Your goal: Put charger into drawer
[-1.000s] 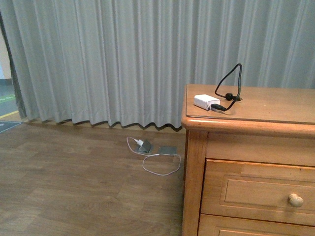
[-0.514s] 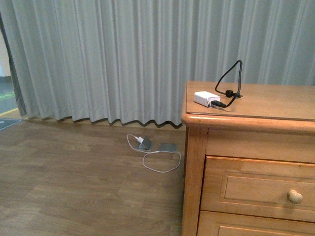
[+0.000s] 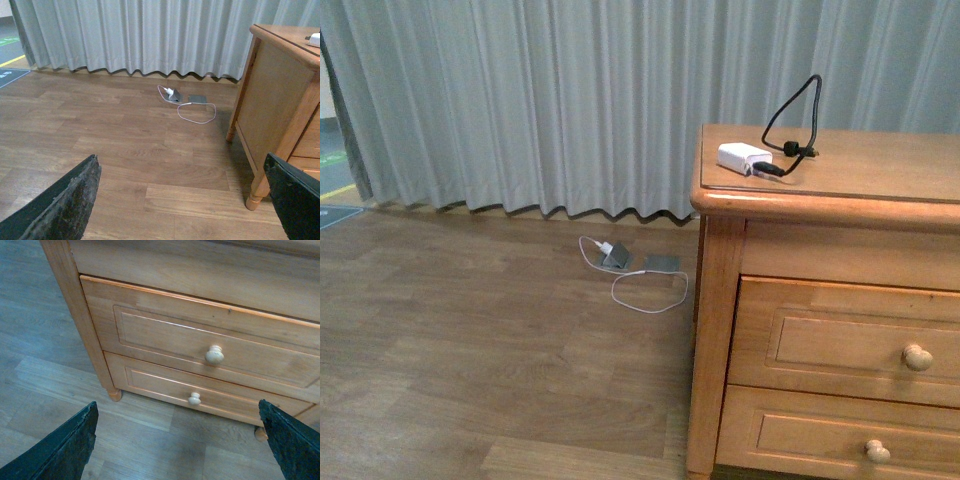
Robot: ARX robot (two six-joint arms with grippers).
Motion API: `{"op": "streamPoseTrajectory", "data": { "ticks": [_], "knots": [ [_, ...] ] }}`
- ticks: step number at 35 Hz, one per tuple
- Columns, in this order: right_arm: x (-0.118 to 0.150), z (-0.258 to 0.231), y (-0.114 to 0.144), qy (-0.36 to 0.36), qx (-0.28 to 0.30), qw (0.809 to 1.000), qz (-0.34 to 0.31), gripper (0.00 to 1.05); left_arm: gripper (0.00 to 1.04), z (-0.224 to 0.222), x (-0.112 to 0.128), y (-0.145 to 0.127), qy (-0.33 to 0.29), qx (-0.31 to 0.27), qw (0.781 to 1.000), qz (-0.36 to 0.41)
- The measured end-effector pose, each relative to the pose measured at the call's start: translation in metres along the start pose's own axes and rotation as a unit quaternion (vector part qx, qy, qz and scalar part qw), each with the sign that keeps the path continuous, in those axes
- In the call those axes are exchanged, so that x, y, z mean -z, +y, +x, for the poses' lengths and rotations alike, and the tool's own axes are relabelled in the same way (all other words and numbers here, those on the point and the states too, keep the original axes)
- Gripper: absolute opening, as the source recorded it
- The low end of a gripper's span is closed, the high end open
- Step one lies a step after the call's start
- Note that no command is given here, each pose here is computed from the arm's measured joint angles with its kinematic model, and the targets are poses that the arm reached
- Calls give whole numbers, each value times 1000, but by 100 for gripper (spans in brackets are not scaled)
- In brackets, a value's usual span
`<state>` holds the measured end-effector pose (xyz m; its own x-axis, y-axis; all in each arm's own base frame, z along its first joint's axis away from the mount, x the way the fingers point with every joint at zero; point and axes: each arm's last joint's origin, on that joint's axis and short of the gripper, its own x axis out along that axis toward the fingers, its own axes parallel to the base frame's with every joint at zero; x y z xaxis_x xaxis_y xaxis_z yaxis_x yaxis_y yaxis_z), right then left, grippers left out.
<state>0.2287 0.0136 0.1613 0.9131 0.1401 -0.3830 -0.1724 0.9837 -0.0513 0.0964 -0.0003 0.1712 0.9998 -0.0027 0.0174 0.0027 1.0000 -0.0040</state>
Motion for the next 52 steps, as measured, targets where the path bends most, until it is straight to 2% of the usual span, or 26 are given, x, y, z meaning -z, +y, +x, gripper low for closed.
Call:
{"op": "streamPoseTrajectory", "data": {
  "ticks": [6,11,15,28,44,46,52],
  "knots": [
    [0,56,3,8,18,1000,-1,96,98,0,0,0,0,0,1000,0],
    [9,106,2,13,42,999,-1,96,98,0,0,0,0,0,1000,0],
    [14,128,-4,9,62,998,2,96,98,0,0,0,0,0,1000,0],
    [31,164,-22,17,102,995,11,96,98,0,0,0,0,0,1000,0],
    [43,171,-30,31,114,993,10,96,98,0,0,0,0,0,1000,0],
    [42,172,-30,32,118,993,9,88,98,0,0,0,0,0,1000,0],
    [43,172,-30,30,120,992,7,54,98,0,0,0,0,0,1000,0]
  ]
}}
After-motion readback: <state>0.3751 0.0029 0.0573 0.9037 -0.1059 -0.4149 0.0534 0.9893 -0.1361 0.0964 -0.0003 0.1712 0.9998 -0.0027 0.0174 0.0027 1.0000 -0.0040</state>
